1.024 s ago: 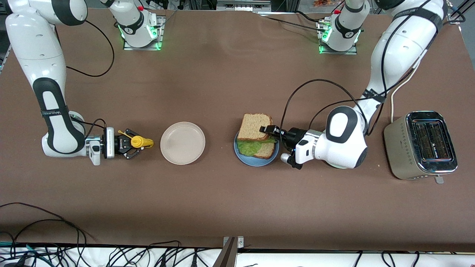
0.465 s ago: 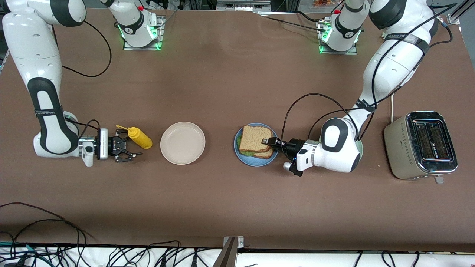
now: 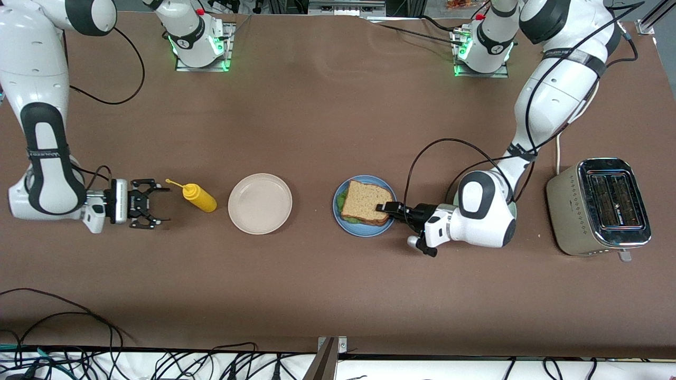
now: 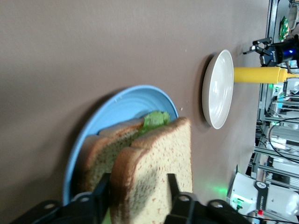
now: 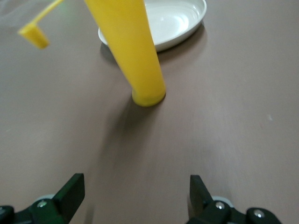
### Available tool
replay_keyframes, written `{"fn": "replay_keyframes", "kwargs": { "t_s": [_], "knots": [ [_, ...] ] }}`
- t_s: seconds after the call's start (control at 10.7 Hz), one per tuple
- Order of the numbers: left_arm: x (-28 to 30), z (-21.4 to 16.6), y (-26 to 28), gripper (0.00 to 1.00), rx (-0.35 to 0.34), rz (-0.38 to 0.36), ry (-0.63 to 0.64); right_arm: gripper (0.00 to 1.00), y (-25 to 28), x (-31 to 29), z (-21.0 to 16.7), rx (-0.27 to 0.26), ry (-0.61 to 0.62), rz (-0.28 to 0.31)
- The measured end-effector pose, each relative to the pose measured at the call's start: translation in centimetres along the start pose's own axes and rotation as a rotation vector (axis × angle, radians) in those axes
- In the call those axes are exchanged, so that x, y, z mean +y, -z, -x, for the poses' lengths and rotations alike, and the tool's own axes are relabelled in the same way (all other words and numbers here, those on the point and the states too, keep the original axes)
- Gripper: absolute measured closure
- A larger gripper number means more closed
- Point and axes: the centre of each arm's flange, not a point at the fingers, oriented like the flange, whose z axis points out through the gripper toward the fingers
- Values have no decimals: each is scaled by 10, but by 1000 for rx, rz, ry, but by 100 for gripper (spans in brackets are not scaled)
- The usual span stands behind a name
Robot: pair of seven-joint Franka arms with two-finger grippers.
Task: Make sandwich in blue plate with both arms
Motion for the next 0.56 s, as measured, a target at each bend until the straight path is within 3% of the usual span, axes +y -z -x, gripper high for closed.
{"fn": "replay_keyframes", "kwargs": {
  "t_s": [0.28,0.37,0.56],
  "knots": [
    [21,-7,55,6,5,-139,-112,0,80,-16,-38,-198,-243,18],
    [30,-6,74,0,-1,-182,-139,0,108,-25,-61,-255,-354,43],
    [44,0,117,0,-22,-278,-177,0,142,-47,-107,-335,-558,98]
  ]
}}
